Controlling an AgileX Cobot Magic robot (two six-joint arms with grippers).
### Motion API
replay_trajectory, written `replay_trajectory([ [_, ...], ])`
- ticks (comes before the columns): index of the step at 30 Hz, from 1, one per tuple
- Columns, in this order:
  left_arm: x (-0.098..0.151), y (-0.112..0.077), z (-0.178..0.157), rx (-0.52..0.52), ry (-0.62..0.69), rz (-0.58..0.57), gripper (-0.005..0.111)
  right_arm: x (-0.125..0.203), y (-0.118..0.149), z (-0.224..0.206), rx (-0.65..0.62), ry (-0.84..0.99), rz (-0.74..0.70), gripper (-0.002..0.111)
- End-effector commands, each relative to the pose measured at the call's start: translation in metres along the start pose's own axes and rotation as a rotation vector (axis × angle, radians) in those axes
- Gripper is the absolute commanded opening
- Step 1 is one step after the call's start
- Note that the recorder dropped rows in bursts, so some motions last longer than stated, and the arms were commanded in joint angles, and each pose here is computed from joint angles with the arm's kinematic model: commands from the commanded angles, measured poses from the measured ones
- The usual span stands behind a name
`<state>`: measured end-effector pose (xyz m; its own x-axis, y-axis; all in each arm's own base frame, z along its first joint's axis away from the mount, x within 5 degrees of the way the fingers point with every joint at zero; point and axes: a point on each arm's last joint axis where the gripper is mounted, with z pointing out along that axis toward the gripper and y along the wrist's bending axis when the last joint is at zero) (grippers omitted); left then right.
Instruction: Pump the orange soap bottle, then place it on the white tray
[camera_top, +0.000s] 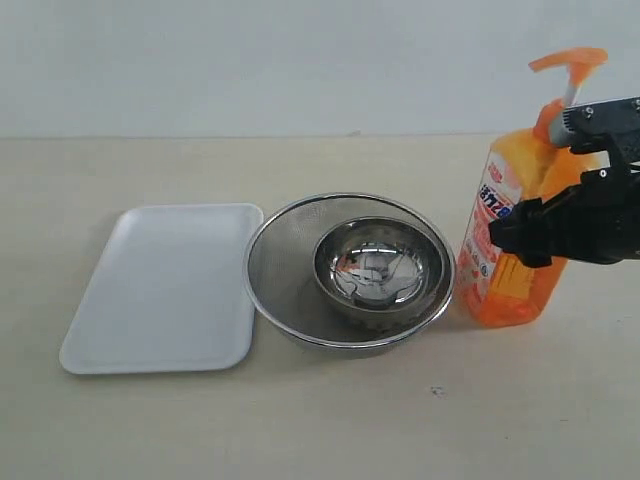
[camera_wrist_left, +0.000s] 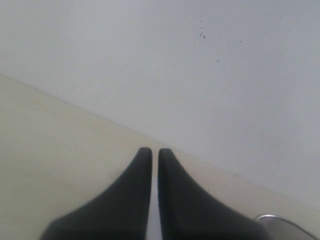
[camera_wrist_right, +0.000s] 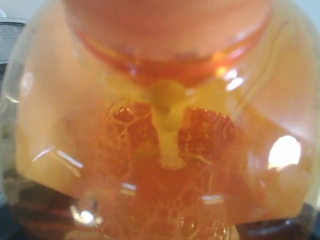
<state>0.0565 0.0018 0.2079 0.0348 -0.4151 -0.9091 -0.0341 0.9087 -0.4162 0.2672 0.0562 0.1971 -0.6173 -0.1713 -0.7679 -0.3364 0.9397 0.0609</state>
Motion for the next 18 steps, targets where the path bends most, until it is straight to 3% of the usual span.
replay_trajectory([
  [1,0.001,0.000,0.000,0.000,0.002,0.002,0.005,-0.008,0.002,-0.011,0.119,-0.017,-0.059,0.000],
  [10,0.001,0.000,0.000,0.000,0.002,0.002,0.005,-0.019,0.035,-0.022,0.208,-0.035,-0.246,0.000],
  [15,0.001,0.000,0.000,0.000,0.002,0.002,0.005,-0.017,0.039,-0.024,0.269,-0.019,-0.275,0.000],
  [18,0.001,0.000,0.000,0.000,0.002,0.002,0.005,-0.018,0.042,-0.023,0.234,-0.027,-0.276,0.000],
])
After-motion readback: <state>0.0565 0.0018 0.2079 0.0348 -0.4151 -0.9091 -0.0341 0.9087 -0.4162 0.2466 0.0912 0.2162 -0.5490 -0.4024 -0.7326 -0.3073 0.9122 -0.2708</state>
